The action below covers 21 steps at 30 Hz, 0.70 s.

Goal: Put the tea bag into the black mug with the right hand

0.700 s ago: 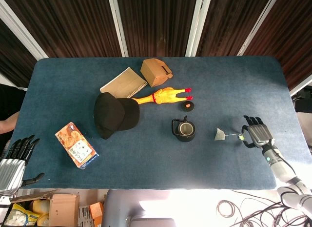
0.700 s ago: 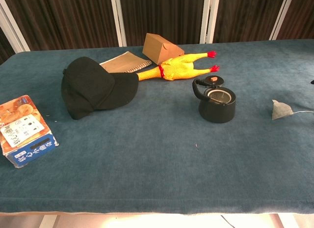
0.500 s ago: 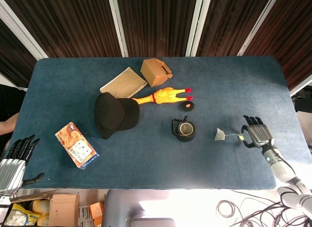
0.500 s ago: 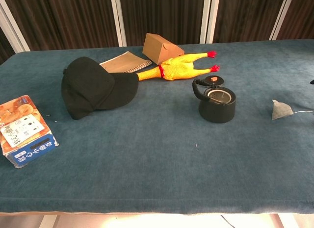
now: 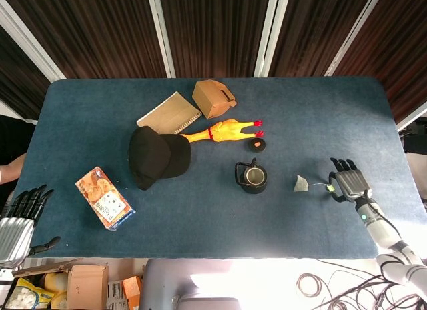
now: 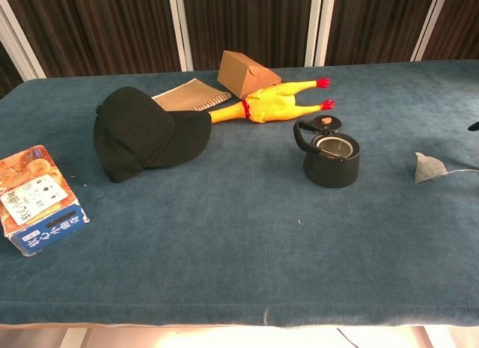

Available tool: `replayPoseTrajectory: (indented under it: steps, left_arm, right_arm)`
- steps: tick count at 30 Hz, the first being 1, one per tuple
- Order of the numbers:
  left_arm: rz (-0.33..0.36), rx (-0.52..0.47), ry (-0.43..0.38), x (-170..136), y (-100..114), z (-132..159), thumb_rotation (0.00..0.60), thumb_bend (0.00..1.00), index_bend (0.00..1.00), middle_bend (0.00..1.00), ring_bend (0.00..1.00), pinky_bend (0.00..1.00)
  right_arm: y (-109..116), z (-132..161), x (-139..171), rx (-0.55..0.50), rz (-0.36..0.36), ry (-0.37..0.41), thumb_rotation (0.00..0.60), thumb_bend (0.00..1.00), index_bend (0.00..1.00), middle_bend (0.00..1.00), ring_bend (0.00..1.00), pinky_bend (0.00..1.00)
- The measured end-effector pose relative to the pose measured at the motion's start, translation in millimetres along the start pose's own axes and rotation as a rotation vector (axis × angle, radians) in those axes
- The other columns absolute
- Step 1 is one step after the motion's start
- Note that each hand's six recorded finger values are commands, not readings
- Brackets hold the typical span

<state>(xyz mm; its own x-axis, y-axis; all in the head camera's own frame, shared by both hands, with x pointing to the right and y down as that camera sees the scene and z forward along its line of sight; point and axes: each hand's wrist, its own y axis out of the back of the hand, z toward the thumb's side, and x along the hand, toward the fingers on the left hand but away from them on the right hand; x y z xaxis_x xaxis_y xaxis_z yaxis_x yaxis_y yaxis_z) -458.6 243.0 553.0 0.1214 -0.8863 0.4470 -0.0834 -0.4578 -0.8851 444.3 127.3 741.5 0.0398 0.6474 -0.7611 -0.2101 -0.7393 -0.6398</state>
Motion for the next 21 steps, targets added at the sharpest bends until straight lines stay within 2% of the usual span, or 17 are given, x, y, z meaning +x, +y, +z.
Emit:
replayPoseTrajectory:
  steps: [13, 21]
  left_arm:
    - [0.003, -0.001, -0.001, -0.7, 0.6, -0.1, 0.6, 0.0, 0.0, 0.0, 0.0, 0.07]
    - [0.008, -0.002, -0.001, -1.7, 1.7, -0.4, 0.6, 0.0, 0.0, 0.0, 0.0, 0.07]
  right_arm:
    - [3.4, 3.1, -2.7, -0.003, -0.01, 0.001, 0.6, 0.29, 0.46, 0.0, 0.0, 0.0]
    - [-2.1, 3.2, -2.7, 0.006, 0.01, -0.004, 0.6, 0.29, 0.46, 0.0, 0.0, 0.0]
